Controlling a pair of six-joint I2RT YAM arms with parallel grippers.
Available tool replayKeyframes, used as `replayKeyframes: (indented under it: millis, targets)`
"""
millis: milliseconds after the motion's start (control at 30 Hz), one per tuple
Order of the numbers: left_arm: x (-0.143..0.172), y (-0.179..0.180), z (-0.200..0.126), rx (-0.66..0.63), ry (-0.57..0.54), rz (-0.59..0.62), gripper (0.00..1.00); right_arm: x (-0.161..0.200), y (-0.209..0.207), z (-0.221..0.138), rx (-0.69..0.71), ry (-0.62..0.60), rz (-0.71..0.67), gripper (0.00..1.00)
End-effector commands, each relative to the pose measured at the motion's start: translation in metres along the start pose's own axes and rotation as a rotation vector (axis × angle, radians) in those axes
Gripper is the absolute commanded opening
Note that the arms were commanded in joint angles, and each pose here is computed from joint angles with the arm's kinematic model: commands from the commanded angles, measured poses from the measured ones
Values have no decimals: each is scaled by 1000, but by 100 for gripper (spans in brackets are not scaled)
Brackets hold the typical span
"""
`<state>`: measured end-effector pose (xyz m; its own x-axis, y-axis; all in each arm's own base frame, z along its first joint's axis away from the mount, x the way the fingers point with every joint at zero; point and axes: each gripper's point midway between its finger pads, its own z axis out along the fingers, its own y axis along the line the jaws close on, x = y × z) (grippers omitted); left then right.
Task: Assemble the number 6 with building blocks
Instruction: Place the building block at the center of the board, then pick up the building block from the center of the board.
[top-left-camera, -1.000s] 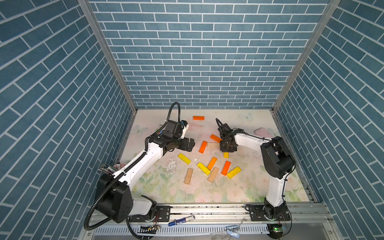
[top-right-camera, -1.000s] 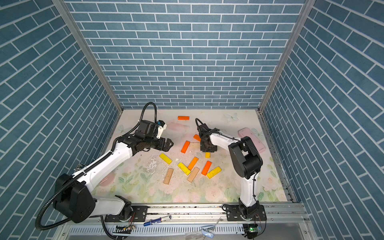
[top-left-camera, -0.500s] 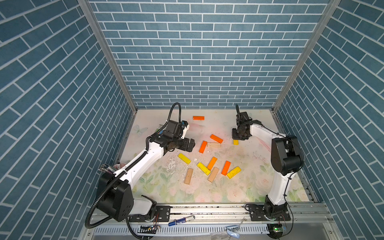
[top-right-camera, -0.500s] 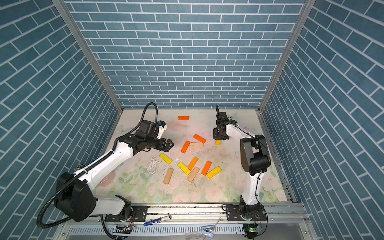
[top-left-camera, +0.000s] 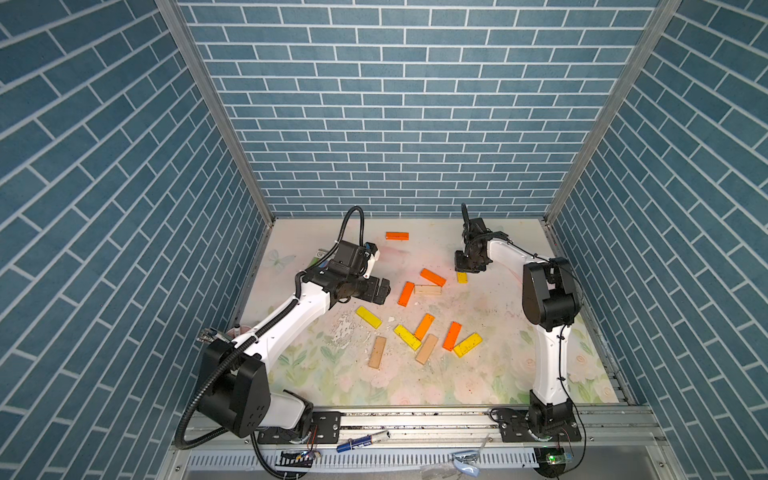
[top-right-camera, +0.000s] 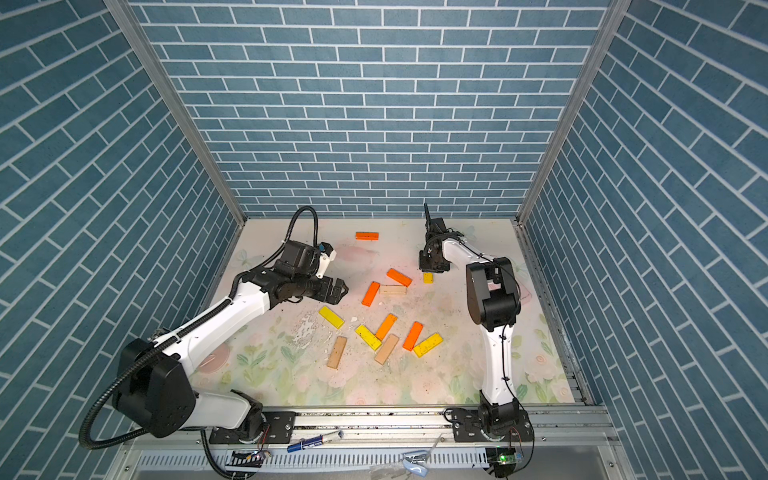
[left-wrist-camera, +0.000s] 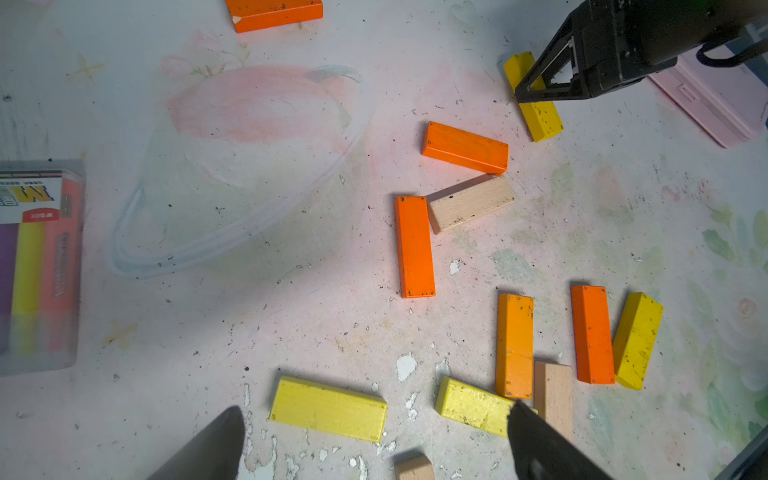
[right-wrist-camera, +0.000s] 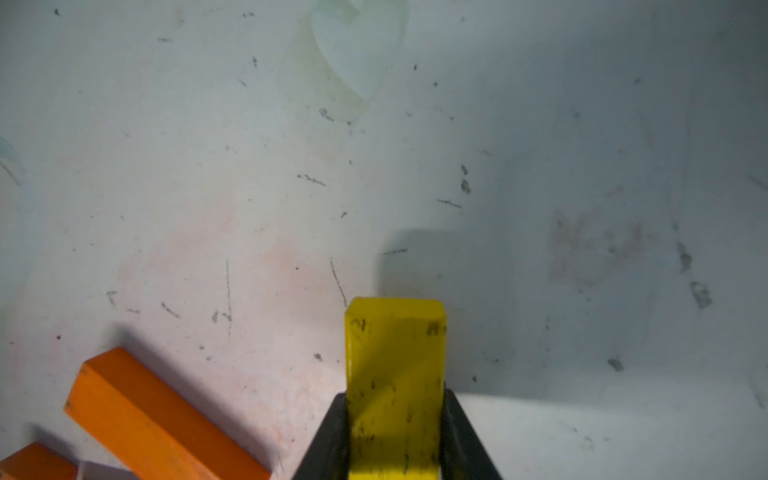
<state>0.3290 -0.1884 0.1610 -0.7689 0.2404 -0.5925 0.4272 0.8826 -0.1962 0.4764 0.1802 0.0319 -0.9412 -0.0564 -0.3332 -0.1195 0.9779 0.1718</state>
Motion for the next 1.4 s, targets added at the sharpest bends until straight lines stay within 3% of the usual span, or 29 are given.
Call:
replayKeyframes:
  millis: [0,167,300,467,567,700,933,1067,1367]
  targets:
    - [-4,-1,-1,-8,5,10,99,9,-3,11,52,49,11,28]
    - [-4,-1,0,-10,9,12,99,9,4,21,82,72,7,31]
    - [-4,1,-1,-21,8,15,99,-6,17,4,95,70,-28,47]
    - [-5,5,-4,-44,4,25,99,-58,31,-81,123,-55,-60,65]
    - [-6,6,-11,-57,-12,30,99,-77,42,-132,96,-149,-83,67]
    - [-9,6,-17,-62,-40,27,99,-77,57,-167,40,-247,-153,67]
    - [-12,3,-18,-39,-47,12,99,-26,92,-136,-207,-281,-383,66]
    - [-14,-6,-17,25,-60,-7,99,1,103,-104,-199,-195,-545,66]
    - [-16,-16,-16,95,-70,-19,99,23,104,-40,-141,-11,-679,64]
